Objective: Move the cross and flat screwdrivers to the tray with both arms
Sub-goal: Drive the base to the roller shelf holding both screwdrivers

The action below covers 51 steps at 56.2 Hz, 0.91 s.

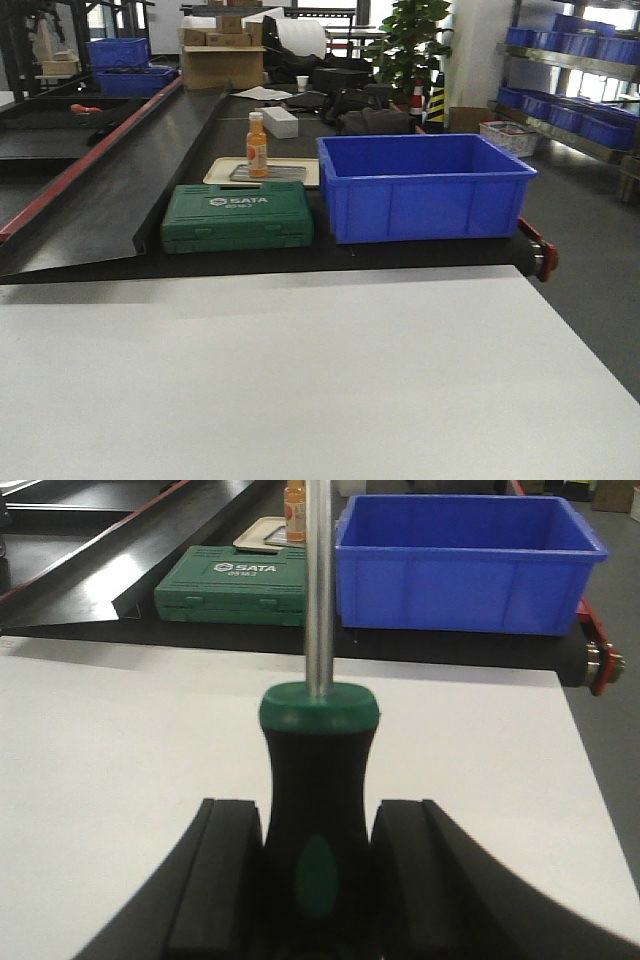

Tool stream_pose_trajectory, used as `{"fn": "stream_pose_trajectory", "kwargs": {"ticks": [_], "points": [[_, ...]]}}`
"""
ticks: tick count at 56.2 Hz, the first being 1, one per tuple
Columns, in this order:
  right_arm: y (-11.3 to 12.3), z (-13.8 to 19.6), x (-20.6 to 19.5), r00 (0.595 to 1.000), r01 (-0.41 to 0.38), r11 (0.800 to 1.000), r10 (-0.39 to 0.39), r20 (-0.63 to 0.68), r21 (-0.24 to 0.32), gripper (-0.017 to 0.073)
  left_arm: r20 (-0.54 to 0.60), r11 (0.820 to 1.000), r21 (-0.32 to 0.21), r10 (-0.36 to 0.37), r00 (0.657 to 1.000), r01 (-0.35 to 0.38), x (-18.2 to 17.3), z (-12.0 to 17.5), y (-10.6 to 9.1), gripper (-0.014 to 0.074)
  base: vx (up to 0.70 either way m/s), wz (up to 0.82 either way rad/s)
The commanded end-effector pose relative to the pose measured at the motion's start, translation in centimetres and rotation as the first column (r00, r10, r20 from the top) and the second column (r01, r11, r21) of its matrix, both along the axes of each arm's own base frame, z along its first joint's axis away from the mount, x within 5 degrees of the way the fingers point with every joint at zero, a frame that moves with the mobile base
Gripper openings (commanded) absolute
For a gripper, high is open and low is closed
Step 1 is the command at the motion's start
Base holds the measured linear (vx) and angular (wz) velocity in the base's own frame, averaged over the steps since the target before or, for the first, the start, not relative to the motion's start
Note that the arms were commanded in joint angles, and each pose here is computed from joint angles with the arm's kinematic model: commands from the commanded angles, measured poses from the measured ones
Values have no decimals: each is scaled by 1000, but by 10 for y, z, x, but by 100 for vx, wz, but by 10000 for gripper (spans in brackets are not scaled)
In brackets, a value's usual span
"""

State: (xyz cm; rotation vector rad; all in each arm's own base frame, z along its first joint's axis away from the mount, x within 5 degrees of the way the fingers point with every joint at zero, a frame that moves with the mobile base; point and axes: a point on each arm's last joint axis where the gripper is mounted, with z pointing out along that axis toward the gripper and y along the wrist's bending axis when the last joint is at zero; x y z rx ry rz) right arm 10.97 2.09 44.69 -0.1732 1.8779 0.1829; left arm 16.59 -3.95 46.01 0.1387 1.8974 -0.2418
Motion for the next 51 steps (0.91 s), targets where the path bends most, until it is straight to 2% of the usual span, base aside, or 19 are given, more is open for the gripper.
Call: {"fn": "stream_pose_trajectory", "kwargs": {"ticks": [1,51], "points": [[-1,16,-1,993,14,1000,-16,117,18,-8,117,999,-36,-1,993,6,-4,17,0,-3,-29,-36],[-1,17,-2,993,15,1000,-17,120,16,-8,115,999,-35,-1,993,6,-4,17,0,-3,-21,-47]]}}
